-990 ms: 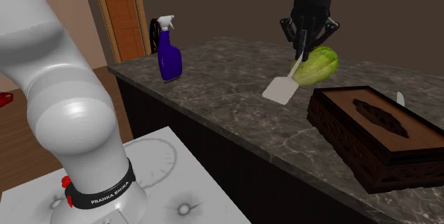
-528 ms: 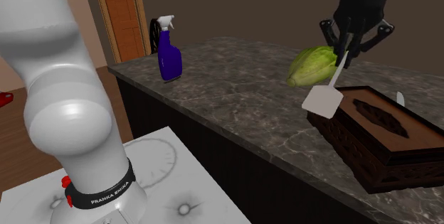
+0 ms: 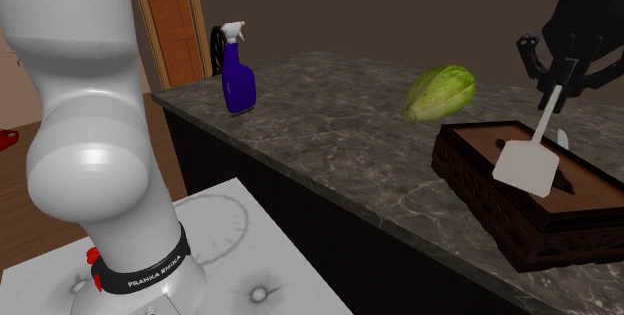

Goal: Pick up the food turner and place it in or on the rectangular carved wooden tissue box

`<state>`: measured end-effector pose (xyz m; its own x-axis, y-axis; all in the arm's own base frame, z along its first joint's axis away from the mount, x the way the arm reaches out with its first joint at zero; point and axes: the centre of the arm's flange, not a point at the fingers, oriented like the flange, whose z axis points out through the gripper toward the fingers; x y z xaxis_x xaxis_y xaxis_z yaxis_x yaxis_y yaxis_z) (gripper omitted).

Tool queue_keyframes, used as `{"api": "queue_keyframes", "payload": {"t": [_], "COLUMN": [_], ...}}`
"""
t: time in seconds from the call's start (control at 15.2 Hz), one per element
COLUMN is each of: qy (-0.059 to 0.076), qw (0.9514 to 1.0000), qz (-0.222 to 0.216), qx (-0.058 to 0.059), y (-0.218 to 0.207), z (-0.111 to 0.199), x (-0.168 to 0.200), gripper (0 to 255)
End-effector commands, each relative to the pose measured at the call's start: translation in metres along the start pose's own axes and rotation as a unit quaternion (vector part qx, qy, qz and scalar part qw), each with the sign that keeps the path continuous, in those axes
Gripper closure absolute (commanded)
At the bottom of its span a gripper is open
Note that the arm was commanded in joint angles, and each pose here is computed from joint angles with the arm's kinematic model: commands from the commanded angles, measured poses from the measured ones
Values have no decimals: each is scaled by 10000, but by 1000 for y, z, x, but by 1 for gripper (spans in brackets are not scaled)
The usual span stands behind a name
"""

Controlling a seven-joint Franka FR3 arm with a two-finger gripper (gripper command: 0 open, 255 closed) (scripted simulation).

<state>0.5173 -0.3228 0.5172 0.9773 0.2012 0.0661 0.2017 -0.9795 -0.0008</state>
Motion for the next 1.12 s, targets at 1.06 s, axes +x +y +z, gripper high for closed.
{"api": "queue_keyframes", "payload": {"t": [1.06], "qy": [1], "qw": [10000], "qz": [-5], "qx": [-1], "y": [3], "z": [77], "x": [-4], "gripper": [255]}}
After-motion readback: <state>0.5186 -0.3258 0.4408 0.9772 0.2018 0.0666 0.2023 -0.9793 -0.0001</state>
